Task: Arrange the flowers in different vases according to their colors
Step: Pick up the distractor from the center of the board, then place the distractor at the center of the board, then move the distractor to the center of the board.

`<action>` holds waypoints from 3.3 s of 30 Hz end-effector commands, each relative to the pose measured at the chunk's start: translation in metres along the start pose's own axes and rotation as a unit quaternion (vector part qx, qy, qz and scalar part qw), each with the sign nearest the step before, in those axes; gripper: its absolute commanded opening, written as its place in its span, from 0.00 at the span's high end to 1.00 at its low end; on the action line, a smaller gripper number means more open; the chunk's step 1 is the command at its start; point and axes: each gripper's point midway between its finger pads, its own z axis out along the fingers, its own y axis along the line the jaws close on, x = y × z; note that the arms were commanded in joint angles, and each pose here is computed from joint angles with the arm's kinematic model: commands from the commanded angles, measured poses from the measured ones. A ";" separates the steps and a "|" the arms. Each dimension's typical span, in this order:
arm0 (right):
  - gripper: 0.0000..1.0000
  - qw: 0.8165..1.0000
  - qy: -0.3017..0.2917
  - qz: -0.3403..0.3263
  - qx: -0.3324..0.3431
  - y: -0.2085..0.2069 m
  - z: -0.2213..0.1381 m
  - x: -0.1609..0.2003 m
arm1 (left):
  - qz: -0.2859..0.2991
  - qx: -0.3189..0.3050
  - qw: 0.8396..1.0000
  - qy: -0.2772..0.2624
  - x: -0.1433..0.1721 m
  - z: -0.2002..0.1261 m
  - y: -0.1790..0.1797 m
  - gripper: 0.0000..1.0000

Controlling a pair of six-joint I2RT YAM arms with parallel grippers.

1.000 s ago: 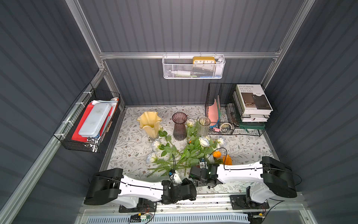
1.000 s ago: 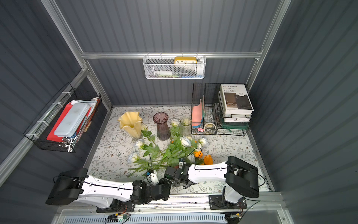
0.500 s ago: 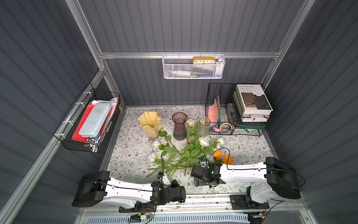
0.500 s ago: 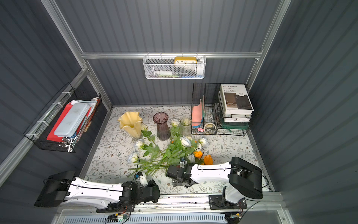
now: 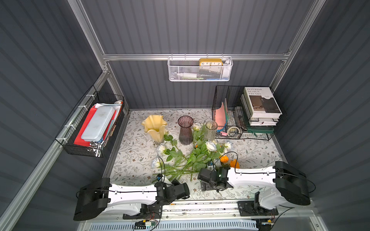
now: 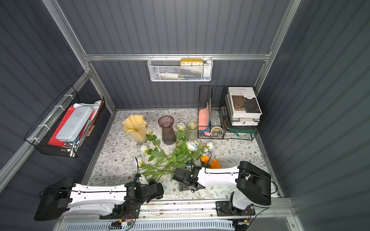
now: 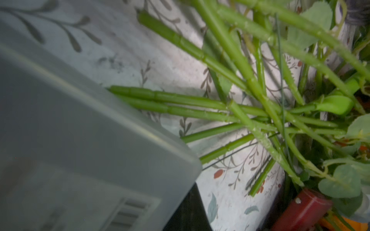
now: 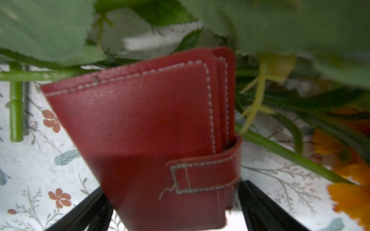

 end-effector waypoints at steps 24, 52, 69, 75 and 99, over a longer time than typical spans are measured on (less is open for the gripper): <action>0.92 0.999 -0.034 -0.005 0.016 -0.007 -0.050 -0.012 | -0.245 0.035 0.963 -0.104 -0.036 -0.012 -0.022 0.97; 0.02 0.943 -0.157 0.292 0.020 -0.205 -0.119 -0.119 | -0.073 0.294 0.941 -0.150 -0.085 -0.122 -0.127 0.46; 0.48 0.953 -0.025 -0.036 -0.298 0.138 -0.074 0.004 | -0.035 0.334 0.919 -0.207 -0.135 -0.227 -0.154 0.22; 0.84 0.941 -0.007 -0.046 -0.336 0.192 -0.057 0.008 | 0.008 0.285 0.935 -0.212 -0.122 -0.214 -0.162 0.20; 0.97 0.879 0.105 -0.047 -0.463 0.325 -0.017 -0.014 | -0.031 0.299 0.931 -0.206 -0.139 -0.234 -0.152 0.22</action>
